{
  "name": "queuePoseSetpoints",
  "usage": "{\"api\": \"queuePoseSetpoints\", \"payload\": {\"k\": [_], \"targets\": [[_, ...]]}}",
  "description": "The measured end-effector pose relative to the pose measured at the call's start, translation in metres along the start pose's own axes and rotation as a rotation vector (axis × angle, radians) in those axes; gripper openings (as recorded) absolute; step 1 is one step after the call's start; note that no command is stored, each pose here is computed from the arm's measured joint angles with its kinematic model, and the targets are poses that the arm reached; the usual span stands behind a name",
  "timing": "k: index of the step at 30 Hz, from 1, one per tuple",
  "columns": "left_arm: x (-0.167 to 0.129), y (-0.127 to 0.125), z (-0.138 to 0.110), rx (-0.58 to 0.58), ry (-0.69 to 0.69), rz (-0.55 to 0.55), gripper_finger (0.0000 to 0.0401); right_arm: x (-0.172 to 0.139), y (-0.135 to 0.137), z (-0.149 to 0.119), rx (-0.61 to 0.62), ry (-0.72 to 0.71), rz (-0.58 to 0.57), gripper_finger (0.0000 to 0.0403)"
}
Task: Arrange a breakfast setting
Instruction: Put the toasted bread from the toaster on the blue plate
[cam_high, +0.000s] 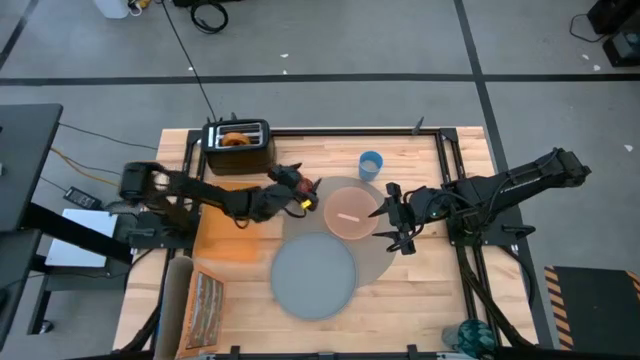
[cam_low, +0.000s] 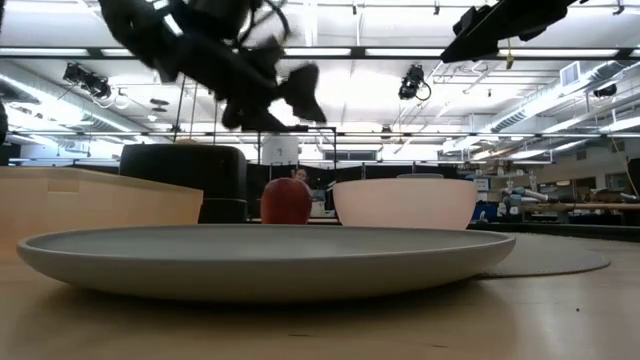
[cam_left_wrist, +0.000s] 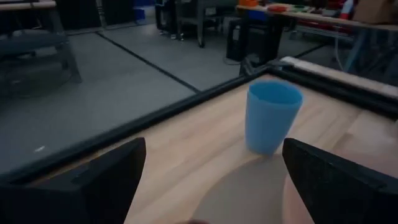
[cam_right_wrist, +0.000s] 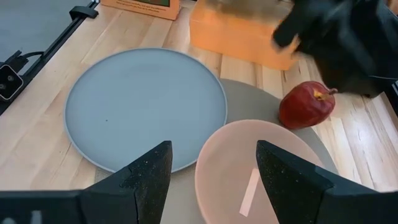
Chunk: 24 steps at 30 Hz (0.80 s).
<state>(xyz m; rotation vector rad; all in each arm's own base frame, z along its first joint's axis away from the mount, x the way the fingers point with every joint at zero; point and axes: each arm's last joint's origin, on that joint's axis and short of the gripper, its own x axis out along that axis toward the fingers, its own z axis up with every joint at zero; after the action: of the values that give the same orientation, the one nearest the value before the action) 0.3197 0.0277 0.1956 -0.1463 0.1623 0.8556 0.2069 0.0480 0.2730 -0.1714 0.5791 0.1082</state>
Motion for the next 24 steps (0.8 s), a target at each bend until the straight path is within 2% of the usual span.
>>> {"api": "queuePoseSetpoints", "payload": {"k": [7,10,16,21,24], "targets": [[-0.015,0.048,0.053,0.022,0.060,-0.067,0.0386,0.000,0.000,-0.001,-0.001,0.007,0.000,0.0241],[-0.022,0.073,0.076,0.032,0.134,-0.025,0.0386,0.000,0.000,-0.001,-0.001,0.007,0.000,0.0240],[-0.027,0.110,0.119,0.142,0.372,0.101,0.0386,0.000,0.000,0.000,-0.014,0.001,-0.001,0.0240],[-0.015,0.135,0.152,0.191,0.543,0.153,0.0386,0.000,0.000,0.000,-0.026,0.002,-0.002,0.0240],[-0.004,0.147,0.168,0.182,0.616,0.164,0.0386,0.000,-0.001,0.000,-0.026,0.002,-0.002,0.0240]]}}
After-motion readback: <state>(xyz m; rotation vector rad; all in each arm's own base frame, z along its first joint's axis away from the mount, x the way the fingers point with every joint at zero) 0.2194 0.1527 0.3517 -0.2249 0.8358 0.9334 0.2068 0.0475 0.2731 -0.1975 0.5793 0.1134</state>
